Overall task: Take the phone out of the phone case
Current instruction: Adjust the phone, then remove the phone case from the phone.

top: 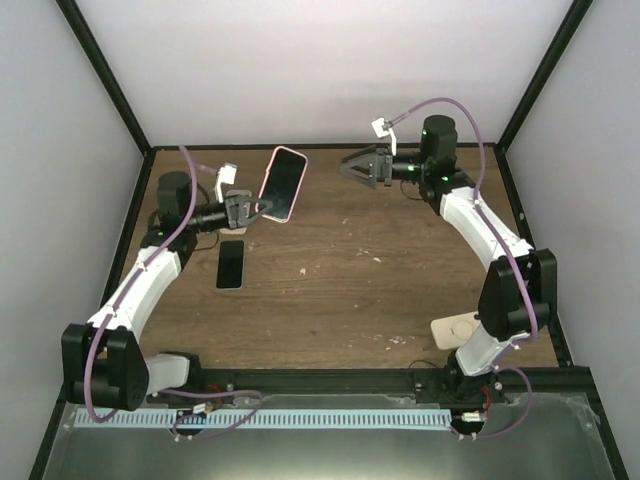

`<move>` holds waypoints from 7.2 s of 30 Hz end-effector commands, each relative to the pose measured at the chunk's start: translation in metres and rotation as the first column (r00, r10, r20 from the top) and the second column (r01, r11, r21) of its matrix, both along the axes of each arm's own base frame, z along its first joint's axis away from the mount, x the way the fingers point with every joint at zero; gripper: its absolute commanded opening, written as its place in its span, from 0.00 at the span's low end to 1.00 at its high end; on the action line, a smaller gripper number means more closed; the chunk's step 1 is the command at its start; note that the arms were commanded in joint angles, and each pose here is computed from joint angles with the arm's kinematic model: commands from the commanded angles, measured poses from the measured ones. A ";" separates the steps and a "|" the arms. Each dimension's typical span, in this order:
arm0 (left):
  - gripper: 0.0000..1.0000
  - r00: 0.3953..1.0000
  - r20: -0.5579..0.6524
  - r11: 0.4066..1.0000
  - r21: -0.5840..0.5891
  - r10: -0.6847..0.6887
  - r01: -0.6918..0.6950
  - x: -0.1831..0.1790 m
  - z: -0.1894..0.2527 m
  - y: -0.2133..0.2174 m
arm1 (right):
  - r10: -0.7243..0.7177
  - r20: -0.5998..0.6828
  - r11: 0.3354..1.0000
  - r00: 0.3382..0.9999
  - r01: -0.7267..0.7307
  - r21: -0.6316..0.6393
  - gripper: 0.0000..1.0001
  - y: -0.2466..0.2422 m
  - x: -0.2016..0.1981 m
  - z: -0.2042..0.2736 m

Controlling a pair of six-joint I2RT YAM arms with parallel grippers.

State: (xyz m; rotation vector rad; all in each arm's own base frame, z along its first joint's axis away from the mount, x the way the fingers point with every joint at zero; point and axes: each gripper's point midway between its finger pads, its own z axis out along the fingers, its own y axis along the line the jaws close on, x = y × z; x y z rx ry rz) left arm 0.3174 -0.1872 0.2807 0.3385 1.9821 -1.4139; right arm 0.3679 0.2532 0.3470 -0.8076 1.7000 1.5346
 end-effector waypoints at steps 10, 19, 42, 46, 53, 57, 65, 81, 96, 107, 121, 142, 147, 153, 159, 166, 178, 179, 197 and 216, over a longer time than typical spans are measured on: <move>0.00 0.954 0.224 0.949 -0.195 -0.201 0.246 -0.051 0.073 -0.035 | 0.183 -0.055 0.982 0.982 -0.180 0.058 0.72 0.057 -0.041 0.024; 0.00 0.927 0.241 0.934 -0.144 -0.288 0.328 -0.071 0.061 -0.044 | 0.222 -0.024 0.975 0.975 -0.222 0.014 0.48 0.053 -0.057 0.021; 0.00 0.935 0.189 0.947 -0.058 -0.300 0.316 -0.066 0.038 -0.051 | 0.289 -0.064 0.957 0.955 -0.289 0.007 0.33 0.053 -0.072 0.013; 0.00 0.934 0.187 0.946 -0.053 -0.304 0.319 -0.065 0.037 -0.052 | 0.303 -0.069 0.953 0.951 -0.303 0.006 0.33 0.055 -0.075 0.011; 0.00 0.934 0.187 0.947 -0.051 -0.303 0.318 -0.064 0.036 -0.053 | 0.326 -0.077 0.945 0.942 -0.327 0.011 0.28 0.057 -0.079 0.010; 0.00 0.934 0.189 0.947 -0.052 -0.303 0.318 -0.063 0.037 -0.053 | 0.353 -0.086 0.936 0.932 -0.352 0.017 0.28 0.059 -0.084 0.010; 0.00 0.934 0.195 0.949 -0.041 -0.300 0.314 -0.061 0.035 -0.054 | 0.379 -0.104 0.925 0.920 -0.378 0.027 0.17 0.059 -0.087 0.011; 0.52 0.949 0.145 0.960 0.042 -0.279 0.275 -0.070 0.017 -0.023 | 0.370 -0.078 0.929 0.926 -0.368 0.031 0.01 0.051 -0.086 0.025; 0.52 0.943 0.166 0.958 0.050 -0.287 0.282 -0.085 0.016 -0.014 | 0.366 -0.070 0.930 0.928 -0.365 0.030 0.01 0.049 -0.089 0.026; 0.41 0.959 0.126 0.967 0.055 -0.255 0.250 -0.070 0.006 -0.021 | 0.381 -0.066 0.925 0.922 -0.379 0.034 0.01 0.047 -0.097 0.026; 0.31 0.992 0.040 0.986 0.126 -0.115 0.110 -0.033 -0.034 0.000 | 0.514 -0.033 0.857 0.857 -0.512 0.062 0.01 0.042 -0.131 0.041; 0.31 0.993 -0.047 0.986 0.128 -0.105 0.110 -0.022 -0.071 0.008 | 0.548 0.003 0.835 0.837 -0.547 0.063 0.01 0.036 -0.141 0.052; 0.31 0.993 -0.061 0.986 0.130 -0.097 0.104 -0.020 -0.076 0.012 | 0.554 0.010 0.830 0.832 -0.554 0.065 0.01 0.036 -0.143 0.053; 0.33 0.993 -0.062 0.986 0.129 -0.099 0.106 -0.019 -0.077 0.012 | 0.554 0.018 0.830 0.833 -0.553 0.068 0.01 0.035 -0.142 0.052; 0.39 0.992 -0.015 0.986 0.113 -0.123 0.124 -0.025 -0.061 0.010 | 0.528 0.013 0.847 0.849 -0.527 0.069 0.01 0.034 -0.130 0.047; 0.48 0.983 0.046 0.982 0.065 -0.179 0.176 -0.037 -0.038 0.005 | 0.484 -0.005 0.873 0.875 -0.482 0.068 0.01 0.030 -0.119 0.036; 0.65 0.932 0.156 0.945 0.021 -0.326 0.327 -0.086 0.001 -0.012 | 0.470 0.001 0.881 0.883 -0.469 0.065 0.01 0.030 -0.114 0.031; 0.65 0.930 0.155 0.942 0.015 -0.334 0.336 -0.088 0.003 -0.012 | 0.471 0.000 0.880 0.882 -0.470 0.065 0.01 0.030 -0.114 0.031; 0.64 0.890 0.174 0.902 -0.022 -0.421 0.430 -0.108 0.021 -0.031 | 0.483 0.015 0.873 0.875 -0.483 0.067 0.01 0.030 -0.123 0.030; 0.59 0.915 0.145 0.926 0.019 -0.376 0.377 -0.095 0.007 -0.036 | 0.525 0.010 0.848 0.851 -0.524 0.074 0.01 0.038 -0.132 0.028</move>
